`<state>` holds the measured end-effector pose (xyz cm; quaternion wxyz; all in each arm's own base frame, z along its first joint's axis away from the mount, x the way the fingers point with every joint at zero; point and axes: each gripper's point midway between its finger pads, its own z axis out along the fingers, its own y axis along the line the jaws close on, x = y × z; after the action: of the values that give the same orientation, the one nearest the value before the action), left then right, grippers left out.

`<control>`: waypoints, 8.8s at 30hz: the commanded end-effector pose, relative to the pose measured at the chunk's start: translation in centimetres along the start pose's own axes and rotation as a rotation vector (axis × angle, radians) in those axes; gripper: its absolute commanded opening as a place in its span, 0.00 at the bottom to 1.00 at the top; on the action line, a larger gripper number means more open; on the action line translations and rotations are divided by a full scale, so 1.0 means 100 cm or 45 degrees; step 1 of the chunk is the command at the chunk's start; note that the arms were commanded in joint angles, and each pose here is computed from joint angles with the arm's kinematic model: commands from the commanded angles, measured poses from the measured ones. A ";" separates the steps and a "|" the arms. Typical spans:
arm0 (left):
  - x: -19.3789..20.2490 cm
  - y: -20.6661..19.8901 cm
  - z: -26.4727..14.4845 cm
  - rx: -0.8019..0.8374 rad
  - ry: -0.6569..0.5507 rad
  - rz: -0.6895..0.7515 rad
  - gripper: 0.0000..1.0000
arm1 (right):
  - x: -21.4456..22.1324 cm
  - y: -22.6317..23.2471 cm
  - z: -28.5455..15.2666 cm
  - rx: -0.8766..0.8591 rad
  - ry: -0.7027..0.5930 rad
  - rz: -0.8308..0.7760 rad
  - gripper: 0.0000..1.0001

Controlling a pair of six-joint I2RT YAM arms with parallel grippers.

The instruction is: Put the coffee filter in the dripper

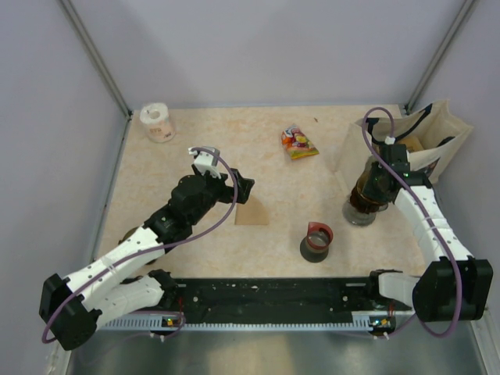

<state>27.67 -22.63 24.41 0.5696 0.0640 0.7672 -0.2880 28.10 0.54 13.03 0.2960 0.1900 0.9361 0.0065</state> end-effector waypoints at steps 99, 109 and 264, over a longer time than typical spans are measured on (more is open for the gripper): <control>0.032 0.174 -0.167 -1.377 -0.004 -0.365 0.99 | 0.100 0.294 -0.059 -1.079 -0.120 -0.686 0.99; 0.048 0.237 -0.171 -1.648 0.050 -0.588 0.98 | 0.088 0.272 -0.064 -1.029 -0.255 -0.671 0.99; -0.021 -0.031 -0.007 0.277 -0.073 0.013 0.99 | 0.076 0.105 -0.185 -1.148 -0.658 -0.486 0.00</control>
<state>25.93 -24.34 26.76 0.5666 0.1310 0.7264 -0.3662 15.69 14.27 23.46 0.5532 -0.1800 0.7695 0.2635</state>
